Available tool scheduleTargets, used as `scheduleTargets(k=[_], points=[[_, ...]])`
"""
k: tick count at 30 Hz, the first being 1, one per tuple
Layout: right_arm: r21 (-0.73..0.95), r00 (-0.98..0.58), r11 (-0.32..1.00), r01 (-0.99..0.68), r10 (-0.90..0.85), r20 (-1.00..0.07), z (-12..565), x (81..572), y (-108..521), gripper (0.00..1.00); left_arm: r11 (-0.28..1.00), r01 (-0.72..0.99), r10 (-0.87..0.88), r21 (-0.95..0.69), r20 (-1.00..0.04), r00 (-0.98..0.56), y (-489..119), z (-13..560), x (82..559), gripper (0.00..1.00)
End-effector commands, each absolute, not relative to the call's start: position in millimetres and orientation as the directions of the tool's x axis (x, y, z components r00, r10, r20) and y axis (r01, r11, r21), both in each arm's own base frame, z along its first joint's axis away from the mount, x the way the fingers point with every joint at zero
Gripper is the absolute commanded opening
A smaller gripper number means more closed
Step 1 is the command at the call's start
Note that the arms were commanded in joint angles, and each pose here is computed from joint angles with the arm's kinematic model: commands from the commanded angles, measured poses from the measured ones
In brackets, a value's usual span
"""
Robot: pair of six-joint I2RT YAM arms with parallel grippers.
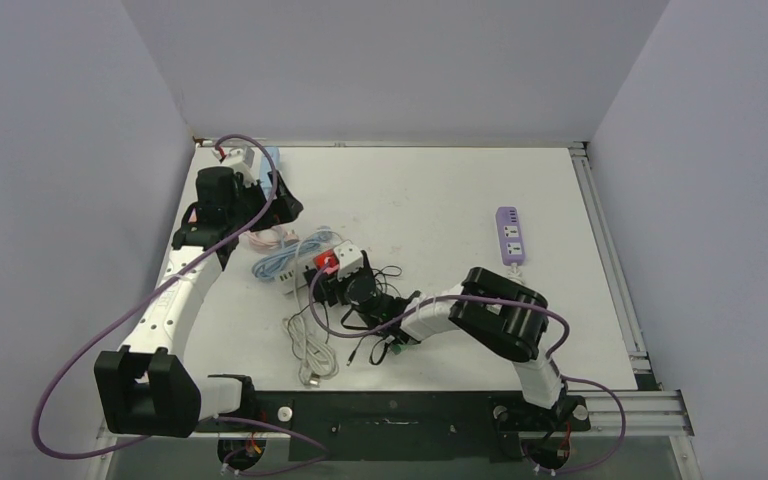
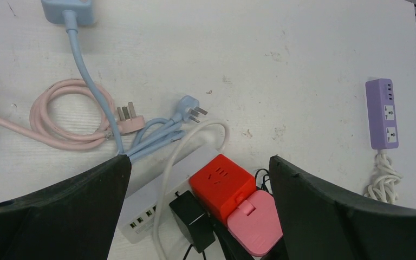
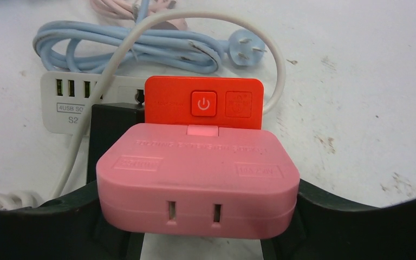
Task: Pull the plug off the socket
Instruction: Move the socket to the center of the board.
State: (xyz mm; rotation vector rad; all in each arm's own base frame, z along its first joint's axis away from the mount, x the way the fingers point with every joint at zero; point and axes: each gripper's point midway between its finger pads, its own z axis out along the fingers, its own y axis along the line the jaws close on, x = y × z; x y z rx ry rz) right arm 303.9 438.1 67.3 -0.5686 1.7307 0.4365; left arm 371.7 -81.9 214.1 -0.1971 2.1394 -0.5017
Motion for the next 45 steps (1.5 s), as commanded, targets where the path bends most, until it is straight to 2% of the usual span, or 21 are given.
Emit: scheduleTargets(k=[1,13,16,18,22,24,26,37,45], points=[[-0.009,-0.137,0.851,-0.525,-0.094,-0.986,107,307,410,0.34,0.894,0.077,-0.331,-0.441,-0.767,-0.550,-87,223,379,0.96],[-0.028,-0.184,0.833,-0.552,-0.154,-0.971,99,293,347,0.35,0.874,0.212,-0.224,-0.437,-0.750,-0.623,-147,211,362,0.96],[-0.003,-0.201,0.822,-0.569,-0.143,-0.969,99,297,341,0.38,0.870,0.237,-0.183,-0.433,-0.728,-0.661,-163,199,358,0.96],[-0.004,-0.202,0.814,-0.581,-0.149,-0.968,101,300,339,0.47,0.864,0.247,-0.165,-0.438,-0.711,-0.683,-171,191,356,0.96],[0.001,-0.211,0.816,-0.577,-0.148,-0.966,109,307,334,0.81,0.844,0.248,-0.156,-0.476,-0.660,-0.735,-183,172,355,0.96],[0.061,-0.225,0.818,-0.571,-0.085,-0.971,117,308,330,0.93,0.844,0.241,-0.149,-0.479,-0.641,-0.753,-185,165,356,0.96],[0.106,-0.232,0.815,-0.569,-0.035,-0.972,125,307,326,1.00,0.844,0.235,-0.143,-0.483,-0.624,-0.768,-186,157,356,0.96],[0.339,-0.274,0.795,-0.503,0.226,-0.935,165,288,300,1.00,0.839,0.205,-0.125,-0.503,-0.547,-0.828,-193,128,358,0.96],[0.670,-0.419,0.669,-0.322,0.534,-0.734,178,267,303,0.96,0.842,0.206,-0.126,-0.499,-0.552,-0.824,-193,132,360,0.97]])
